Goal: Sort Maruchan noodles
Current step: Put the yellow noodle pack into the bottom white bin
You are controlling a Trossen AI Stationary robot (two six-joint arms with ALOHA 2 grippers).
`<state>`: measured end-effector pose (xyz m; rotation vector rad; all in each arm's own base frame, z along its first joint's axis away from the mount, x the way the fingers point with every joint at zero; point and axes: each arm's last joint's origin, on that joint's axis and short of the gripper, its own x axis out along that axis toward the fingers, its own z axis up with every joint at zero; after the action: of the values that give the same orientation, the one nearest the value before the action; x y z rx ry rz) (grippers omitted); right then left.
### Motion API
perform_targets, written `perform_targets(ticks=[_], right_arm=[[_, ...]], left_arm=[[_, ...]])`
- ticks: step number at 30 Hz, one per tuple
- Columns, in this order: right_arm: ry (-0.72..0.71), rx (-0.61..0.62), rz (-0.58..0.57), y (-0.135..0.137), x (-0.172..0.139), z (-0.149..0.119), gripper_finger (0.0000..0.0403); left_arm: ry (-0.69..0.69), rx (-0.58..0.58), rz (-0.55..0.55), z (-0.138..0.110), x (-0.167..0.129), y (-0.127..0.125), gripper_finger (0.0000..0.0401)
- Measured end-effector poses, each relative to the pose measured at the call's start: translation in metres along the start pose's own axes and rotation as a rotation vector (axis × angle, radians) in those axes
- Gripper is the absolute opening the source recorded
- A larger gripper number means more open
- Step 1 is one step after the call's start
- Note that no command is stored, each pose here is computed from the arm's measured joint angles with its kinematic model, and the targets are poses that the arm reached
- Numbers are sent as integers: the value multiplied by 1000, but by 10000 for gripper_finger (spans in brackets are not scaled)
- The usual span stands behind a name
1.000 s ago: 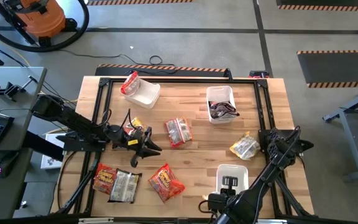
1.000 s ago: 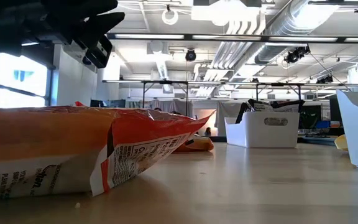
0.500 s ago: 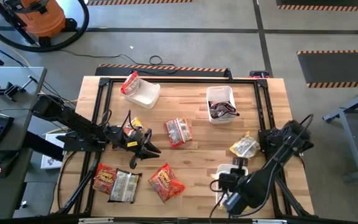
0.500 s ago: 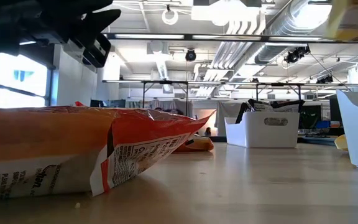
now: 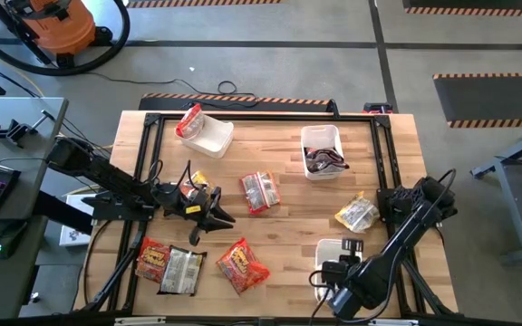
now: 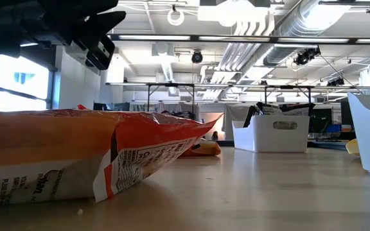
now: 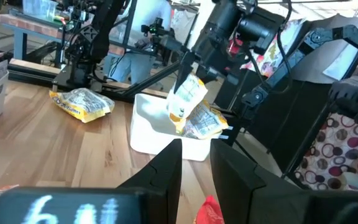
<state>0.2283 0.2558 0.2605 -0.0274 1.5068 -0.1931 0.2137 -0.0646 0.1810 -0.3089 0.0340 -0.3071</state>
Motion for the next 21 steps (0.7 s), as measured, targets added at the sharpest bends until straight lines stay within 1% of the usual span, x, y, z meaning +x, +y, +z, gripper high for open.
perform_targets(ticks=[8, 16, 18, 21], right_arm=[[2, -14, 23, 9, 20, -8, 85], [11, -17, 34, 10, 23, -10, 86], [13, -19, 31, 10, 23, -10, 95], [20, -3, 39, 10, 23, -10, 123]], left_arm=[[-1, 0, 2, 0, 0, 0, 74], [-2, 5, 6, 0, 0, 0, 74], [-2, 5, 6, 0, 0, 0, 74], [-2, 5, 6, 0, 0, 0, 74]])
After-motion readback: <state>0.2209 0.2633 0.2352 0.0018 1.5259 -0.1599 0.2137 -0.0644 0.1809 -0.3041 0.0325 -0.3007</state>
